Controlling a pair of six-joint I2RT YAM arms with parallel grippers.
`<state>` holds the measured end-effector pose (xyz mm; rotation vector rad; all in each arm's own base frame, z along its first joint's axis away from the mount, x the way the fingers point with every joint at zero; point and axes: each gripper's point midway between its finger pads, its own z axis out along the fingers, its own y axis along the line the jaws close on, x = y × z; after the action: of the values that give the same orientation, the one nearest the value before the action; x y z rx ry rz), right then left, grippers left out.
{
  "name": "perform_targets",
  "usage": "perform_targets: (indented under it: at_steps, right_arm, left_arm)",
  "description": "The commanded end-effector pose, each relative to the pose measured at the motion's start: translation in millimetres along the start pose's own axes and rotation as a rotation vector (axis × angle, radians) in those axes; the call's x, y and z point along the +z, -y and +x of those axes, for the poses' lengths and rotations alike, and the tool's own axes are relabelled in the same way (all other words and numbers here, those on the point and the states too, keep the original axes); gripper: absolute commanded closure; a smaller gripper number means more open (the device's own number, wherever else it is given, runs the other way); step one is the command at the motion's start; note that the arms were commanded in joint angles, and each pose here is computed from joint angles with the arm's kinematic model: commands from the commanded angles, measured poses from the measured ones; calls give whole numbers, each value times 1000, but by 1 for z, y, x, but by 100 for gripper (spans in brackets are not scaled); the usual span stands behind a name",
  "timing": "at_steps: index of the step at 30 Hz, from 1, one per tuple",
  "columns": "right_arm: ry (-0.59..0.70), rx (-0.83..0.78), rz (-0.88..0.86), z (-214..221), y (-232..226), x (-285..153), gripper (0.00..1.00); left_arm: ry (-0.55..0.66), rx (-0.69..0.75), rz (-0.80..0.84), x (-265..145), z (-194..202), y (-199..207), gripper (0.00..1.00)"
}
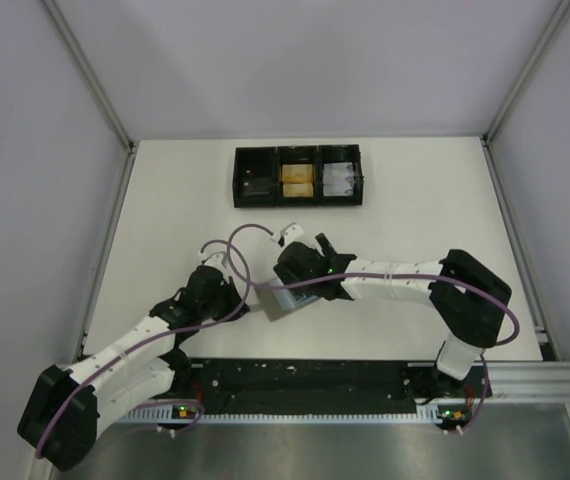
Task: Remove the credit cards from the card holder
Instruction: Remove the credit card from the card holder.
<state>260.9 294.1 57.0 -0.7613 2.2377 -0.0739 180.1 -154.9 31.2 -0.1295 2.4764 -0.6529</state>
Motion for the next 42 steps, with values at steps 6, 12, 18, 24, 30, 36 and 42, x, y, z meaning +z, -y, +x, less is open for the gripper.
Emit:
perform_targets:
  at_steps: [6,12,18,24,30,36,42]
  right_arm:
    - [77,65,-233,-30,-37,-18,3]
    - [116,73,-306,-41,-46,-32,3]
    - [168,188,-361,-51,-19,-49,7]
    - [227,353,-535,-56,-1,-59,29]
    - [294,465,-717,-70,2,-60,63]
    - [274,532,-817,-65,-8,-41,84]
    - [221,582,-883,-52,-20,-20,91]
  left_arm:
    - [35,18,22,-1,-9,7,100]
    - [58,10,42,-7,-17,14,86]
    - [169,8,71,-32,-46,30,60]
    - [259,7,183,-63,-78,66,53]
    - [210,-10,426,-72,-89,125,55]
    - [169,-18,490,-49,-90,154,61]
    - [107,-55,447,-11,-76,149,76]
